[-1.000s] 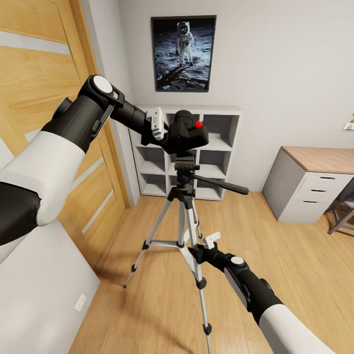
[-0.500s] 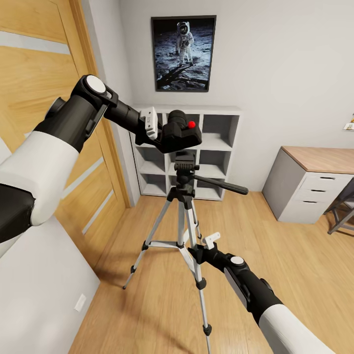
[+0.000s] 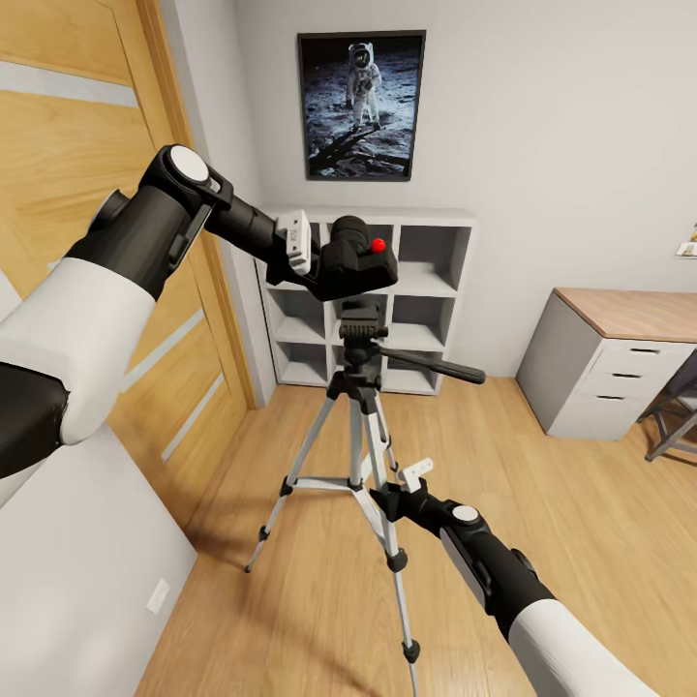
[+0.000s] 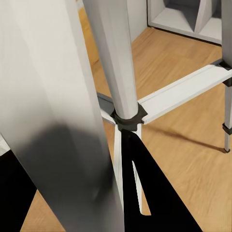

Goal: Attach the digital camera to the camera tripod in the bedroom.

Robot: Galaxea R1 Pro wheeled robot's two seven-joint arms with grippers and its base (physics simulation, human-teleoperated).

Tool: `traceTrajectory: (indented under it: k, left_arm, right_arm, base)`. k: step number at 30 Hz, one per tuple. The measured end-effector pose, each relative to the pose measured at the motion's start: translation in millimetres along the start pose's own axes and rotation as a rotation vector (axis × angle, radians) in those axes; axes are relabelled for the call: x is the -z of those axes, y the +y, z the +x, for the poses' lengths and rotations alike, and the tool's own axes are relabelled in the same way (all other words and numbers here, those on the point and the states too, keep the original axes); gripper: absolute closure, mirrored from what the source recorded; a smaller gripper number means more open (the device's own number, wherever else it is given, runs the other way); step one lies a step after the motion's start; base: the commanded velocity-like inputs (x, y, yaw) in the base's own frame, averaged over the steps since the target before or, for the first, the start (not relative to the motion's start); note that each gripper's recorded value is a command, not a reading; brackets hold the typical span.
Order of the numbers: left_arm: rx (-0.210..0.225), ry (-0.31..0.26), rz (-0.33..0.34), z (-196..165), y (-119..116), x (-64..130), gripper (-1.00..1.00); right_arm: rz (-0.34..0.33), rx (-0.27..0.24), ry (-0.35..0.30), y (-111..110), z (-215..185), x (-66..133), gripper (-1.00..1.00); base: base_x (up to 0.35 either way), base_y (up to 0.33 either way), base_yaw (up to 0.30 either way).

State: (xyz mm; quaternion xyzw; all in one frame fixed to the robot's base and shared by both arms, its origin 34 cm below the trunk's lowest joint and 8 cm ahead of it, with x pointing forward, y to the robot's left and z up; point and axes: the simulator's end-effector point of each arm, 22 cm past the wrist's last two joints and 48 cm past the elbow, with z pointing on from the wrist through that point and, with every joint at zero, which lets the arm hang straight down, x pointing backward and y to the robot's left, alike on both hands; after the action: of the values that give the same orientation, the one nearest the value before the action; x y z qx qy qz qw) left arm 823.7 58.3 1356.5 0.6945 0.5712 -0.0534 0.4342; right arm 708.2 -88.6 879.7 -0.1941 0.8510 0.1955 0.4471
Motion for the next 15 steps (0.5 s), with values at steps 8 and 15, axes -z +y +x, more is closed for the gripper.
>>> traceTrajectory:
  k: [8,15]
  left_arm:
    - [-0.015,0.001,0.019,-7,-6,-2.9,1.00]
    - [-0.028,-0.003,0.053,-13,-14,-3.2,1.00]
  right_arm:
    - [0.004,0.015,0.007,2,0,-1.1,1.00]
    - [0.005,0.016,0.006,3,0,-1.4,1.00]
  base:
    - [0.000,0.000,0.000]
    - [0.000,0.000,0.000]
